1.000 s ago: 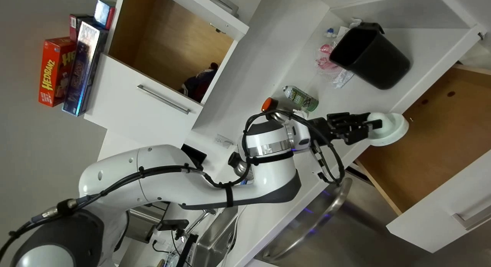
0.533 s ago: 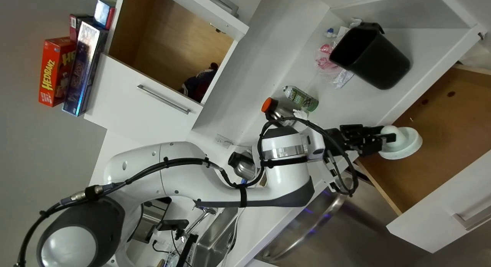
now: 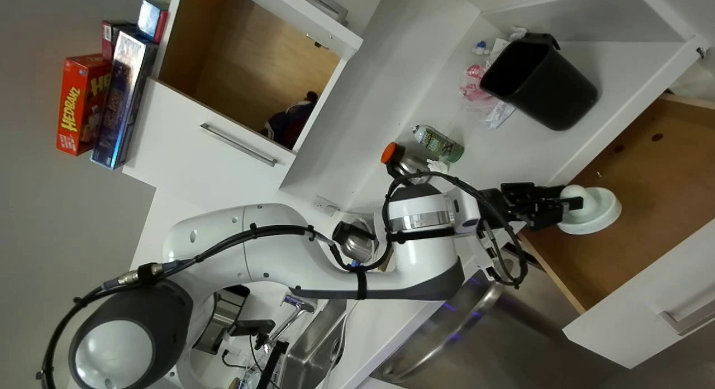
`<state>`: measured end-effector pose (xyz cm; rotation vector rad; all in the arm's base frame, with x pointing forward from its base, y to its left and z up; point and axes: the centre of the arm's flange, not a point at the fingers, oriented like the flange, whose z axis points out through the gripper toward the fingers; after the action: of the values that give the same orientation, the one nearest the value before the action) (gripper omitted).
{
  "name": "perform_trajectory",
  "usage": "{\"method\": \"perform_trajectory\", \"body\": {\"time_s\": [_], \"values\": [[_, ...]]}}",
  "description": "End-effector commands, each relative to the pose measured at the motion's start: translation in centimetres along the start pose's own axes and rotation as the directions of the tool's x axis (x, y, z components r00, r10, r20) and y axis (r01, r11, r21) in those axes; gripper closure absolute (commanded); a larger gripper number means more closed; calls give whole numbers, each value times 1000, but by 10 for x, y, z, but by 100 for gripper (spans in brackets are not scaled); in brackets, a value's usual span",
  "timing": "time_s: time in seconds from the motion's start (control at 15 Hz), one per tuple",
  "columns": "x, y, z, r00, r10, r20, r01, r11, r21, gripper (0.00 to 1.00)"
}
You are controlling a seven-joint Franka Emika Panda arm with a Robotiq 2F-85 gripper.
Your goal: Pick the white lid from the open cupboard and put it in the open drawer
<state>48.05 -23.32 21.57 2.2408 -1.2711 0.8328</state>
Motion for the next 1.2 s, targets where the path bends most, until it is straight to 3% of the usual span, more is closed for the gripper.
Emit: {"method": "perform_trajectory", "body": {"time_s": [0.0, 0.27, 0.53, 0.6, 0.73, 0.93, 1.13], "values": [[-8, -4, 28, 999, 42, -29, -42, 999, 27, 78], [-17, -8, 52, 996, 79, -29, -78, 996, 42, 78], [-27, -10, 72, 996, 83, -11, -83, 997, 5, 78], [-29, -9, 74, 997, 81, -9, -81, 997, -2, 28], [-30, -6, 77, 997, 81, -6, -81, 997, -5, 22], [-24, -1, 69, 996, 93, -15, -93, 996, -3, 1], [-11, 13, 47, 995, 96, -3, -96, 995, 0, 0]]}}
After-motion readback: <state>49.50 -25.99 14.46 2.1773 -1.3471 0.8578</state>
